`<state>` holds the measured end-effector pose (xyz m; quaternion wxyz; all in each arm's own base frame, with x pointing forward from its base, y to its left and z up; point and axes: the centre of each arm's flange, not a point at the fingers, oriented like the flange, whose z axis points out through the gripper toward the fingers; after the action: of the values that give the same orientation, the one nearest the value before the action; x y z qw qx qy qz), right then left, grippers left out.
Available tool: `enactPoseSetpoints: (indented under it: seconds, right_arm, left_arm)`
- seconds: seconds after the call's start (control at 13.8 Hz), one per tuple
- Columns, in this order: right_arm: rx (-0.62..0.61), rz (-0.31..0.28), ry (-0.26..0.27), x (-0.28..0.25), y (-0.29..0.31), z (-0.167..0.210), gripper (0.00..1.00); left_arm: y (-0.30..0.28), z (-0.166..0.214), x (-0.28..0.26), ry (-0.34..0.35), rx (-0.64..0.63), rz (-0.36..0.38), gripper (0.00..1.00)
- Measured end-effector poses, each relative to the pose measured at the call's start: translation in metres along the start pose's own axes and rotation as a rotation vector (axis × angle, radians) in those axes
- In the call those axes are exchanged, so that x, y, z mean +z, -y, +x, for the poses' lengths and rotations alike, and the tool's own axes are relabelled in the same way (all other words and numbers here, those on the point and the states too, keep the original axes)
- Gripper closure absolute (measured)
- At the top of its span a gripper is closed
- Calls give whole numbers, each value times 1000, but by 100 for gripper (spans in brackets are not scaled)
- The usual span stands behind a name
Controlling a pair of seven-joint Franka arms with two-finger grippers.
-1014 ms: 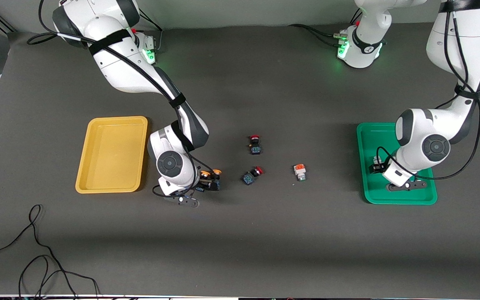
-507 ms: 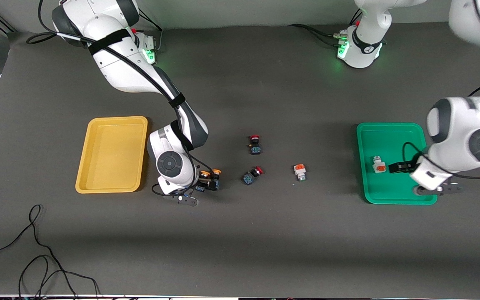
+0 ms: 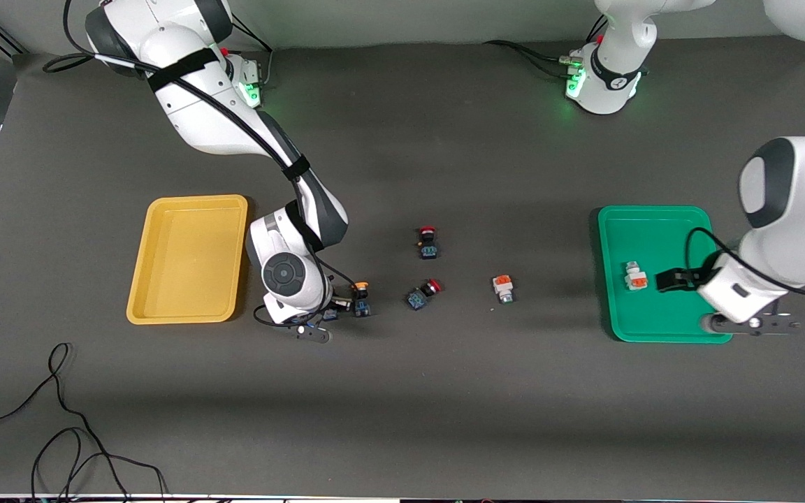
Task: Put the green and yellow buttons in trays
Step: 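Reach the second white button with the left gripper while the right gripper carries, then grasp the white button with the left gripper while the right gripper lowers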
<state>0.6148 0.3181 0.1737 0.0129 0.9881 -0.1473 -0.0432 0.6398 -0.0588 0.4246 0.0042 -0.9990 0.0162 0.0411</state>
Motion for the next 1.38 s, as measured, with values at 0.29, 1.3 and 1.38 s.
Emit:
enactPoseSetpoints:
  seconds: [0.29, 1.3, 1.38]
  right_arm:
    - [24, -10, -11, -34, -14, 12, 57]
    - [-266, -40, 35, -72, -361, 17, 57]
    - [-278, -56, 15, -50, -371, 11, 57]
  left_arm:
    - [-107, -14, 5, 15, -33, -31, 0]
    - [-256, -33, 206, 44, -165, -18, 0]
    - [-256, -33, 217, 54, -191, -15, 0]
